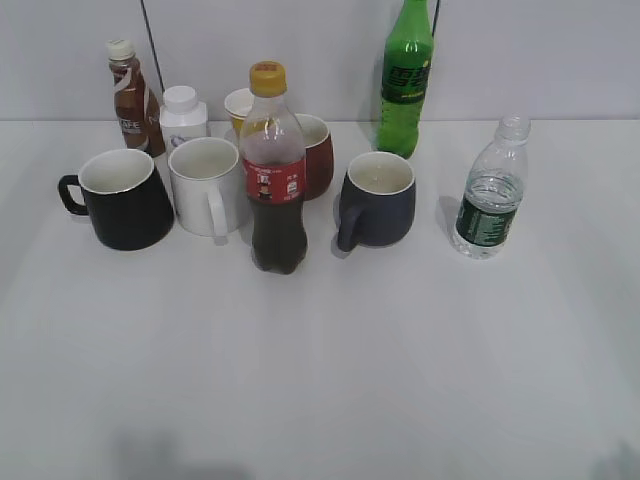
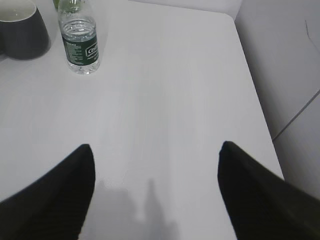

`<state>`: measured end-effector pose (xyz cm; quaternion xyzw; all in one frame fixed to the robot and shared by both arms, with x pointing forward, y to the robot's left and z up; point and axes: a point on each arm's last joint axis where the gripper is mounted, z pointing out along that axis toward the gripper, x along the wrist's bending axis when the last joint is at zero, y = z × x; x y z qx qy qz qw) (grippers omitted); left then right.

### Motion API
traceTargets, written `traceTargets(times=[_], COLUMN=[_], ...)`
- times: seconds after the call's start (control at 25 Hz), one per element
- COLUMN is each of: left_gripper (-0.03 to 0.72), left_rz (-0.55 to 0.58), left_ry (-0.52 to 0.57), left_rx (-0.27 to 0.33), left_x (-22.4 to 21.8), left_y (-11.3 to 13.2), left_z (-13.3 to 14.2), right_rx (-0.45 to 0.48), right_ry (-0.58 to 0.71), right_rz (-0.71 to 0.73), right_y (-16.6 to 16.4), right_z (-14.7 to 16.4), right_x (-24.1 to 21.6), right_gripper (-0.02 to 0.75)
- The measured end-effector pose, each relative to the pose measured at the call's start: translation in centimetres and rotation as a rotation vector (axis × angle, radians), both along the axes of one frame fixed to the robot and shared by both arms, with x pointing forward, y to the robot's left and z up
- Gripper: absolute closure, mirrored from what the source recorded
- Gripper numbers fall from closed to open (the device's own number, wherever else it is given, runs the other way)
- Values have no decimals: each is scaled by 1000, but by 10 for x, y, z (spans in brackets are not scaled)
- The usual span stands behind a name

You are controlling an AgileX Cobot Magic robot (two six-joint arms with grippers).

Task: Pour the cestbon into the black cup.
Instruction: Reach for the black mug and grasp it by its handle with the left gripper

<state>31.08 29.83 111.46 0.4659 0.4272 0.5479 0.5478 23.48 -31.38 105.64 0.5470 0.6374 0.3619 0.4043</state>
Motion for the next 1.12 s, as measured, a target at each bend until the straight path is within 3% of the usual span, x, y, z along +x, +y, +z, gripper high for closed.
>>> traceTargets(times=[0.28, 0.52, 0.64, 0.8, 1.12], left_gripper=[447, 447, 445, 445, 443], left_rz=[-10, -18, -25, -74, -98], left_ry=[120, 286, 351, 415, 472], left_rx=[12, 8, -9, 17, 23], left_x=[89, 158, 175, 187, 195], left_y=[-5, -8, -10, -14, -13], left_z=[-48, -119, -153, -194, -235], right_rx=[-1, -1, -2, -2, -2], right_ry=[0, -1, -1, -1, 0], right_rz=[-1, -1, 0, 0, 0], right_y=[0, 0, 0, 0, 0], right_z=[0, 0, 0, 0, 0], right_x=[0, 0, 0, 0, 0], right_gripper=[148, 149, 149, 149, 149])
